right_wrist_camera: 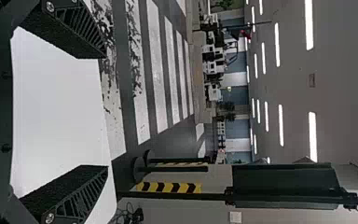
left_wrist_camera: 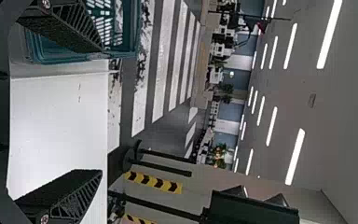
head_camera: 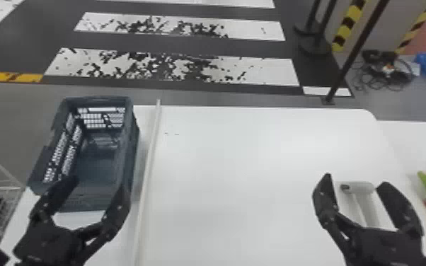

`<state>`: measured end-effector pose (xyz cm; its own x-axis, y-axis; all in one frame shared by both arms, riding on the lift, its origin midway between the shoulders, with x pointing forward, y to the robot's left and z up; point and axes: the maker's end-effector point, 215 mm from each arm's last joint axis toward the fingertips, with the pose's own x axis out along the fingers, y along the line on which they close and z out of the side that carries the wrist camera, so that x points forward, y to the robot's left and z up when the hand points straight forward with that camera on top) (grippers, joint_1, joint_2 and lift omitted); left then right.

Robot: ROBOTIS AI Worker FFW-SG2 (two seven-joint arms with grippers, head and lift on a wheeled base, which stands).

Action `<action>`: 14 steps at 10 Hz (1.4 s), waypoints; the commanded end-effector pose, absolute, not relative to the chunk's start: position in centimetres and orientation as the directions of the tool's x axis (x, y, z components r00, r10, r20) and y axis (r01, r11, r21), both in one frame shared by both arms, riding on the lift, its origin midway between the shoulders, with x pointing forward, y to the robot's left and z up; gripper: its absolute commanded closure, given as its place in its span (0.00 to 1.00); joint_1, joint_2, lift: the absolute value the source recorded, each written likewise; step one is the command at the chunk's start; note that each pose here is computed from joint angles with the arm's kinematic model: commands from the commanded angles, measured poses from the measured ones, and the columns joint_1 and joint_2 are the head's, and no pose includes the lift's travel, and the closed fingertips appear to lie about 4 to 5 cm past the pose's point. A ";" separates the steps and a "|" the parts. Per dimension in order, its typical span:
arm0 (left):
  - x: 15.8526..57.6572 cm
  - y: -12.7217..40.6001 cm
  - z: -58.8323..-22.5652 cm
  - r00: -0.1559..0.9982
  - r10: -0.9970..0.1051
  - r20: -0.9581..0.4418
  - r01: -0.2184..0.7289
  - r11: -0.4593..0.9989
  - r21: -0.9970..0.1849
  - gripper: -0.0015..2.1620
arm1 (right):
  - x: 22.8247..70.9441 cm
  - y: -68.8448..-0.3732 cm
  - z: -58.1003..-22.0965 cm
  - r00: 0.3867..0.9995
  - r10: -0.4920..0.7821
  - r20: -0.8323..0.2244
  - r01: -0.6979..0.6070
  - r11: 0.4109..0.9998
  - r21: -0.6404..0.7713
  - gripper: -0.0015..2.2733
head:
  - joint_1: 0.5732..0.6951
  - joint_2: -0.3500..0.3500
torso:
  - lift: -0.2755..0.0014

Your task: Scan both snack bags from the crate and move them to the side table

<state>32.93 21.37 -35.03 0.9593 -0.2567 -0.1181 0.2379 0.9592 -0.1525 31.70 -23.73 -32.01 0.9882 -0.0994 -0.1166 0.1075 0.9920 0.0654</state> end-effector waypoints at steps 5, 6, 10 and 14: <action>32.6 21.2 -34.0 0.957 -0.277 -0.083 0.261 0.952 -0.161 0.03 | 31.2 -23.5 -31.7 0.989 -0.093 -0.117 0.102 0.992 0.074 0.04 | 1.00 0.43 | 0.89; 32.6 21.3 -34.1 0.959 -0.271 -0.084 0.255 0.954 -0.160 0.03 | 31.2 -23.5 -31.7 0.989 -0.092 -0.120 0.102 0.991 0.084 0.05 | 1.00 0.44 | 0.89; 32.8 21.7 -34.0 0.963 -0.255 -0.084 0.240 0.958 -0.159 0.03 | 31.2 -23.7 -32.0 0.987 -0.091 -0.134 0.102 0.992 0.075 0.06 | 1.00 0.45 | 0.89; 32.9 21.7 -33.6 0.965 -0.253 -0.076 0.238 0.958 -0.160 0.03 | 30.5 -23.1 -32.1 0.986 -0.066 -0.153 0.080 0.993 0.088 0.06 | 1.00 0.46 | 0.89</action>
<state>32.87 21.72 -33.67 0.9646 -0.2518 -0.0780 0.2373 0.9583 -0.1595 30.62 -23.09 -32.13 0.9862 -0.0673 -0.1515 0.0811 0.9929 0.0872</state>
